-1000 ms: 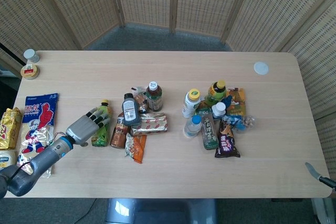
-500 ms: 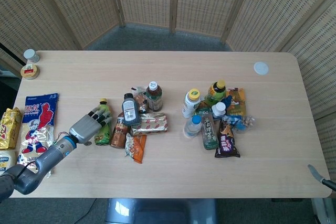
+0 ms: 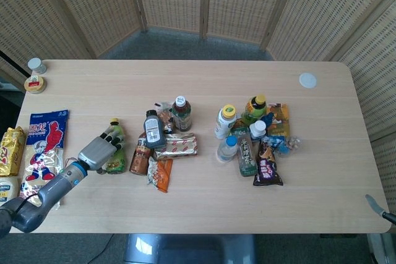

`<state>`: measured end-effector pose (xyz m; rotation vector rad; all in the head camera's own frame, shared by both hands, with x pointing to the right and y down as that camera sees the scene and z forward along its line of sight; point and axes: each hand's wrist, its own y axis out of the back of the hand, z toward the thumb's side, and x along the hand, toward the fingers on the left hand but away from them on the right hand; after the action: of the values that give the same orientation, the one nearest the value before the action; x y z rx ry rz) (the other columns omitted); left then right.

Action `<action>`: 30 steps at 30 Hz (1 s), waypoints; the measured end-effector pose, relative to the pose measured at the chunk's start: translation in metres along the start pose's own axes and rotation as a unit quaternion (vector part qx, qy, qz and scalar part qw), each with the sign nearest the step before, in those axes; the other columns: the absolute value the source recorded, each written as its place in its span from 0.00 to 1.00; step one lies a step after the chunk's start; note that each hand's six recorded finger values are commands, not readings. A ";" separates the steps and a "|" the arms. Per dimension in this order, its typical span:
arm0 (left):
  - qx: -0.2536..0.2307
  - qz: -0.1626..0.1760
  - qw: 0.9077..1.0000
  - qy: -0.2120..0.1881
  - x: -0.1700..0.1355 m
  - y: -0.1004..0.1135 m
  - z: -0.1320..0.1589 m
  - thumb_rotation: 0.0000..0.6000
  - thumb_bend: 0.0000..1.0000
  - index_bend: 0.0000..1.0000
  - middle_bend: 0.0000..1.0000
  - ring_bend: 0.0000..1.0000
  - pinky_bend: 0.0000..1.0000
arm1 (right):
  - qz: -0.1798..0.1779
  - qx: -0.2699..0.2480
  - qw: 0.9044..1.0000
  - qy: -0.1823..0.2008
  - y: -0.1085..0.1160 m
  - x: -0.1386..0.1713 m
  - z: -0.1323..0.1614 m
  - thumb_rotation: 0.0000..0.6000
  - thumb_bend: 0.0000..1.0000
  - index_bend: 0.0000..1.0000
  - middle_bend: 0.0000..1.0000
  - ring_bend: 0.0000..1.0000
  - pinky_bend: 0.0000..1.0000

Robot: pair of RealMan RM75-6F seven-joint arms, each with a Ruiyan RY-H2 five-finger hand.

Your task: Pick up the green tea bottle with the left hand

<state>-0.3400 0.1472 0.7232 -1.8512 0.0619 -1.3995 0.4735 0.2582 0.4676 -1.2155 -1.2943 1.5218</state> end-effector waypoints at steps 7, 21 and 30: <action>-0.021 0.019 1.000 -0.002 -0.011 0.010 -0.006 1.00 0.14 0.08 0.10 0.06 0.00 | 0.001 -0.003 1.000 0.003 -0.002 -0.001 0.003 0.58 0.15 0.00 0.00 0.00 0.00; -0.010 -0.027 0.999 0.014 0.008 -0.009 -0.015 1.00 0.14 0.05 0.09 0.05 0.00 | -0.006 0.001 1.000 -0.005 0.007 0.003 -0.001 0.58 0.15 0.00 0.00 0.00 0.00; -0.006 -0.022 1.000 0.021 0.007 -0.014 -0.017 1.00 0.27 0.46 0.50 0.45 0.36 | -0.006 -0.004 1.000 -0.002 0.006 0.002 0.000 0.59 0.15 0.00 0.00 0.00 0.00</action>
<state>-0.3572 0.1436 0.7383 -1.8435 0.0520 -1.4722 0.4731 0.2594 0.4618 -1.2075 -1.3088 1.5139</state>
